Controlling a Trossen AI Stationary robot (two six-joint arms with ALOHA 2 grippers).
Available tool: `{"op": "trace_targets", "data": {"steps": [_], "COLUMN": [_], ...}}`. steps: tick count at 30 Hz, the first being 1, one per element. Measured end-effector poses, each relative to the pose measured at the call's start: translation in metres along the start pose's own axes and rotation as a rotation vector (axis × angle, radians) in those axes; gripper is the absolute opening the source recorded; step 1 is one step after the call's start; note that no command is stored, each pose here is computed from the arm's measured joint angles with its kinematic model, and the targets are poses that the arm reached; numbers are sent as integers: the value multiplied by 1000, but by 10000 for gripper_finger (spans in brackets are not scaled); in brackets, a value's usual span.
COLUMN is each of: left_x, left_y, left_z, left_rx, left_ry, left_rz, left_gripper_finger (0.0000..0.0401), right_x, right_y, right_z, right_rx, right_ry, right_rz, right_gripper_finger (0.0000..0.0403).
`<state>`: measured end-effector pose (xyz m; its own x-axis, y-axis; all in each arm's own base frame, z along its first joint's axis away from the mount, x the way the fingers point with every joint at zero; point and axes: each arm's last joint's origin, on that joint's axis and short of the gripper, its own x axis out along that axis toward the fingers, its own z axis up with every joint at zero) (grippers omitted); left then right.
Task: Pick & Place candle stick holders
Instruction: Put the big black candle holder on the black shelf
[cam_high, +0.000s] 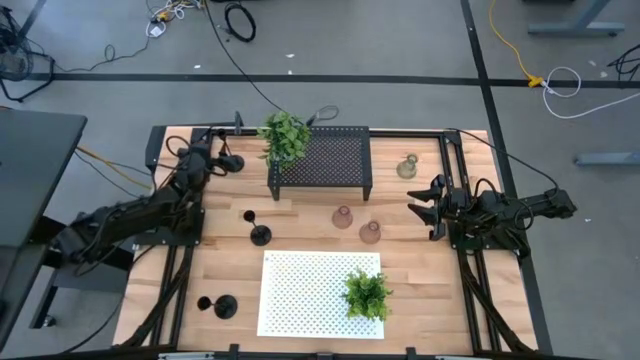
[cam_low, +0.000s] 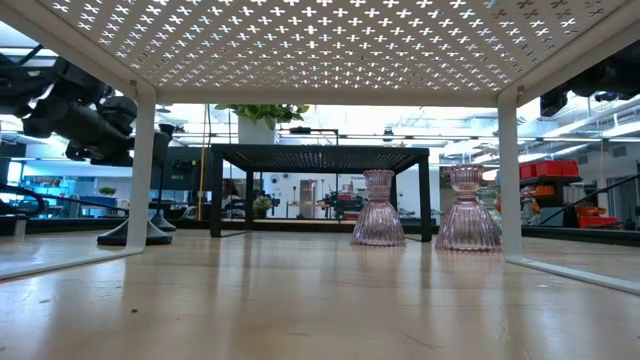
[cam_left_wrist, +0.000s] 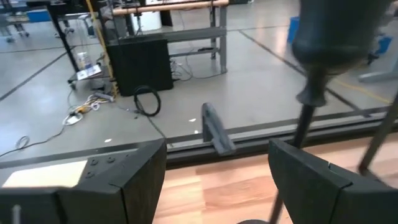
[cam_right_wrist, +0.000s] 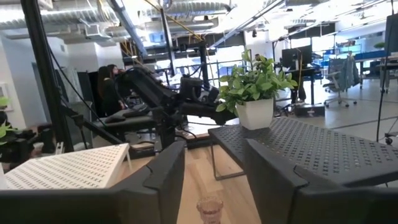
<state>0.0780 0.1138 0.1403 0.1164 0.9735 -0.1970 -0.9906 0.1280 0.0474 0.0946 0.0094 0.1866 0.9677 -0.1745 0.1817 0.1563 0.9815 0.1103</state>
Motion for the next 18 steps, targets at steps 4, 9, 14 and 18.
{"op": "trace_targets", "data": {"steps": [4,9,14,18], "left_x": [5,8,7,8], "left_y": [3,3,3,3], "left_z": [-3,-3,-2,0], "left_rx": [3,-16,-30,-53], "left_ry": [24,13,9,-14], "left_rz": [31,52,56,47], "left_gripper_finger": [282,282,276,240], "right_x": [0,0,0,0], "right_y": [0,0,0,0], "right_z": [0,0,0,0], "right_rx": [0,3,-5,-17], "right_ry": [0,0,0,0], "right_rz": [0,0,0,-1], "right_gripper_finger": [187,192,187,181]}}
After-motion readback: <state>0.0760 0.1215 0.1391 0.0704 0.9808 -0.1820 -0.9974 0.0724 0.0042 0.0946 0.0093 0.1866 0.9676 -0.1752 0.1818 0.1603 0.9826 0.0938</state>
